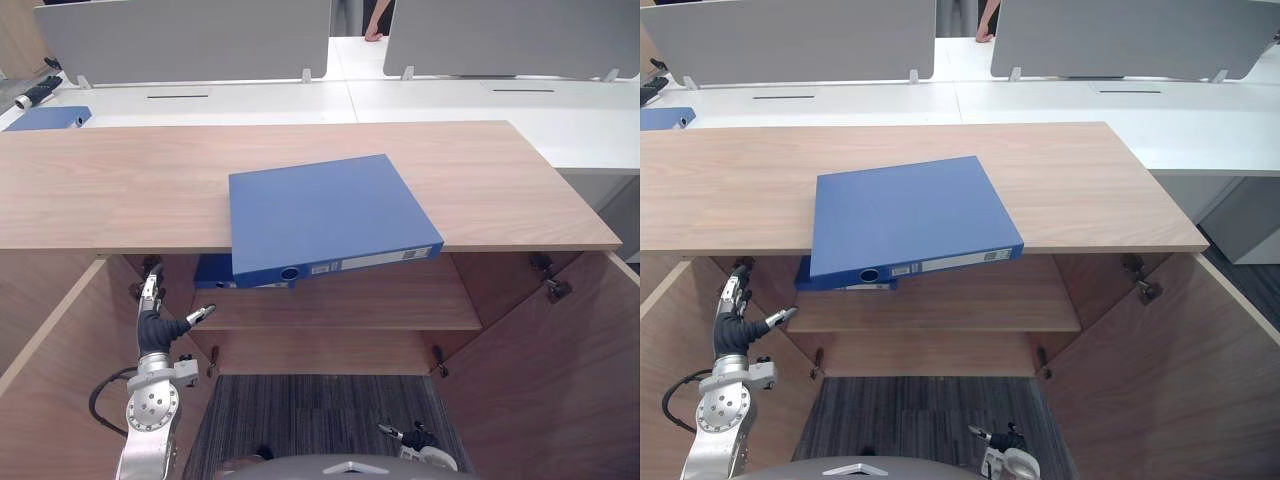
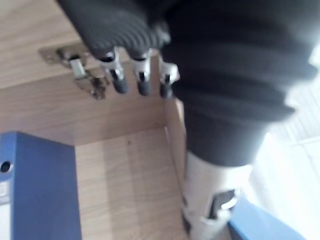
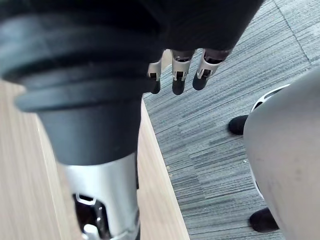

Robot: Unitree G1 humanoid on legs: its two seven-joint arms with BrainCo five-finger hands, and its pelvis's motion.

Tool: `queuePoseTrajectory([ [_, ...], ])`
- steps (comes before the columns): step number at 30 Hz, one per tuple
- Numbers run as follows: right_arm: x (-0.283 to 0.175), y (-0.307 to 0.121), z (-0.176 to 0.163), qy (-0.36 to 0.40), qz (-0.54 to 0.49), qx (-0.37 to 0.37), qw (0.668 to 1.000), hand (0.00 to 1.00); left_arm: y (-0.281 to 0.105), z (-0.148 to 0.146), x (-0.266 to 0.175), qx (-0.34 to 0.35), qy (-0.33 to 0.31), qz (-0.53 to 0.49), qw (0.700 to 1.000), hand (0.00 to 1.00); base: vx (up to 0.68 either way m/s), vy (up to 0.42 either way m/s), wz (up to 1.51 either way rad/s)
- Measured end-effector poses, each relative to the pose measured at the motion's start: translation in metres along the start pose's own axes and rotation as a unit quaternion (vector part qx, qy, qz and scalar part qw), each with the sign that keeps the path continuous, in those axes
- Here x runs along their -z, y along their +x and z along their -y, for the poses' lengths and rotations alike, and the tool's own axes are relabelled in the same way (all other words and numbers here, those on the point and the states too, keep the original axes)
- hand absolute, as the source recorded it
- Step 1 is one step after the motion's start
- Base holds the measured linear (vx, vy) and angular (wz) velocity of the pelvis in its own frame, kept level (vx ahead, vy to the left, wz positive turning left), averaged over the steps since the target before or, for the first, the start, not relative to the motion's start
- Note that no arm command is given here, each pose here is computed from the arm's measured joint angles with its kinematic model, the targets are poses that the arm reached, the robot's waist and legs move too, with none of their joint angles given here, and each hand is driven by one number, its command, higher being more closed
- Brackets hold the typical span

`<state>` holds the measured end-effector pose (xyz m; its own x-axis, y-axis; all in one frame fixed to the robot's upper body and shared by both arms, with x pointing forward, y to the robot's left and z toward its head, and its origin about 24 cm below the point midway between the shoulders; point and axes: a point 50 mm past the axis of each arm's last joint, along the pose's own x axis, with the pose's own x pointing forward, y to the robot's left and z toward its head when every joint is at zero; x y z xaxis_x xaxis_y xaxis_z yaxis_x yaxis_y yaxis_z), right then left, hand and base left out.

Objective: Walk over to the cabinet, pick up the folder, carry it to the office cabinet, place the folder inside the office cabinet, then close the office cabinet door

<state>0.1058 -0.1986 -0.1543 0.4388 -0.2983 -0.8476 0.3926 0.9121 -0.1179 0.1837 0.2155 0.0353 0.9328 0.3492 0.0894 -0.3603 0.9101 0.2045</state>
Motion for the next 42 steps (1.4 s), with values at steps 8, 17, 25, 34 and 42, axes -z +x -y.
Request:
queuePoseTrajectory([
  [8,0.001,0.001,0.0,-0.018,-0.006,-0.002,1.0,0.0,0.001,0.002,-0.024,0.046,0.08,0.076,0.993,0.0,-0.01,-0.001,0.0],
  [17,-0.001,0.003,0.004,-0.049,-0.004,-0.001,0.999,0.0,0.005,-0.004,-0.047,0.081,0.179,0.157,0.968,0.0,0.0,0.0,0.0],
  [25,-0.001,0.005,0.016,-0.061,-0.011,0.013,0.998,0.0,0.005,-0.003,-0.055,0.099,0.222,0.189,0.951,0.0,-0.01,0.001,-0.02],
  [34,-0.002,0.005,0.017,-0.062,-0.009,0.014,0.998,0.0,0.002,0.012,-0.056,0.149,0.255,0.214,0.931,0.0,-0.01,0.005,-0.03],
  [42,0.0,0.005,0.021,-0.066,-0.013,0.018,0.998,0.0,-0.005,0.027,-0.054,0.187,0.278,0.23,0.914,0.0,0.0,0.0,0.0],
])
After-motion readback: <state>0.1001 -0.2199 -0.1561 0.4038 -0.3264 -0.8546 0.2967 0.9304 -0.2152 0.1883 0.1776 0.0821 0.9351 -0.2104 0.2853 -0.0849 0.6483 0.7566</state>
